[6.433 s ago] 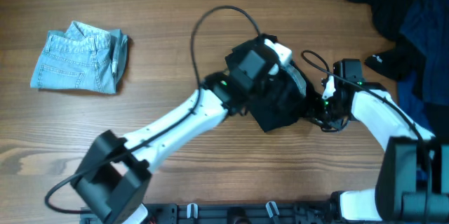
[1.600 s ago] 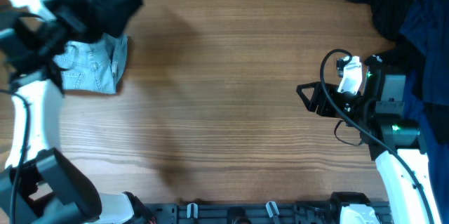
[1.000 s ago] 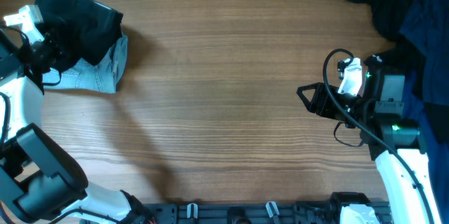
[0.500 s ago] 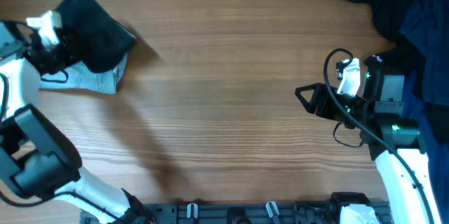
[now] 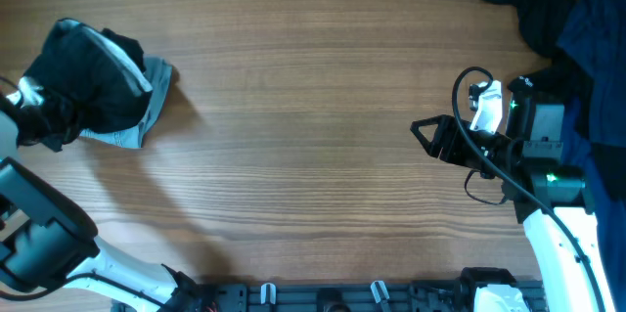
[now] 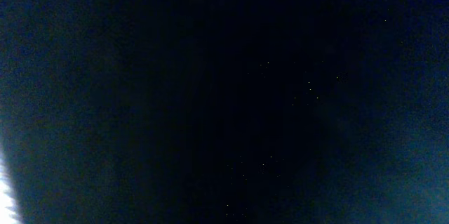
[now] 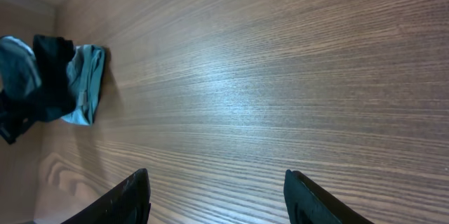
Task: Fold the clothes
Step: 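Place the black shorts onto the denim shorts with the left gripper, then release the black shorts and raise the left gripper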
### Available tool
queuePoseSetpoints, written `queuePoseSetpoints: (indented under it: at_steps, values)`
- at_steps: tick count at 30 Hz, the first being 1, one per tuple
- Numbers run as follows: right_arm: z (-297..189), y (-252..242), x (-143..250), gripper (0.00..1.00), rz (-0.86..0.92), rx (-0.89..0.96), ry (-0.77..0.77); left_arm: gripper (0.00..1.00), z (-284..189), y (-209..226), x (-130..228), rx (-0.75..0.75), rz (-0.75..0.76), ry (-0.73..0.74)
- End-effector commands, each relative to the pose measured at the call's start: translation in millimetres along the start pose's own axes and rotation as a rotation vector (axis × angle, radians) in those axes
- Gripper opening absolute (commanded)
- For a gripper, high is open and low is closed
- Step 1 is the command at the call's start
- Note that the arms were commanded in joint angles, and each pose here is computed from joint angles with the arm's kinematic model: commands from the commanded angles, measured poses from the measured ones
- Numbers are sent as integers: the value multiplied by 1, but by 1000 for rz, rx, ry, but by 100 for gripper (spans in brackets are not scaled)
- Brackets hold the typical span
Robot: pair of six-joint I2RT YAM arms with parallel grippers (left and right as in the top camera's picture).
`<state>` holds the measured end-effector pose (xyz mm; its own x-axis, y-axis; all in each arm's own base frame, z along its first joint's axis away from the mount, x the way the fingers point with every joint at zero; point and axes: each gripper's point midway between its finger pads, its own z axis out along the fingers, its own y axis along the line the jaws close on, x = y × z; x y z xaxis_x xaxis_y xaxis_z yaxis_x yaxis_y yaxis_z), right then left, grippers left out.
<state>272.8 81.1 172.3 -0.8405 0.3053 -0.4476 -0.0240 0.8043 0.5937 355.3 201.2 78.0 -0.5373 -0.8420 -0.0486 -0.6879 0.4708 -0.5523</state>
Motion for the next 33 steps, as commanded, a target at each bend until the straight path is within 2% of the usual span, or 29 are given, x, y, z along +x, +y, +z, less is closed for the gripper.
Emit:
queuePoseSetpoints:
  at_steps: [1,2,5,7,10,11,13,15,18,21,24,25,30,33]
  values:
    - [0,1,0,62,13,-16,3,50,0,14,-3,-87,-13,-35]
    - [0,1,0,62,7,-16,4,55,-2,10,-3,-80,-3,-37]
    - [0,4,1,62,-9,-29,9,84,-21,-15,-3,-10,33,-72]
    - [0,5,2,62,-10,-38,12,84,-40,-31,-4,26,63,-113]
    - [0,5,1,62,-10,-37,11,89,-87,-58,10,60,116,-191]
    - [0,5,1,62,-11,-38,10,86,-101,-65,16,69,131,-216]
    - [0,6,-1,62,-16,-40,3,64,-128,-78,29,85,163,-266]
    - [0,7,-3,63,-22,-43,-7,4,-162,-99,29,128,240,-390]
    - [0,7,-5,63,-25,-45,-14,4,-174,-115,2,92,353,-549]
    - [0,7,-5,63,-21,-45,-12,4,-142,-112,-28,1,422,-573]
    - [0,7,-5,63,2,-45,-12,4,-79,-99,-46,-38,478,-471]
    - [0,7,-4,62,4,-46,-10,4,-40,-79,-50,-80,476,-390]
    - [0,11,-1,62,8,-72,5,4,71,20,-45,-289,285,-162]
    - [0,12,-1,62,31,-72,5,4,103,42,-27,-325,262,-66]
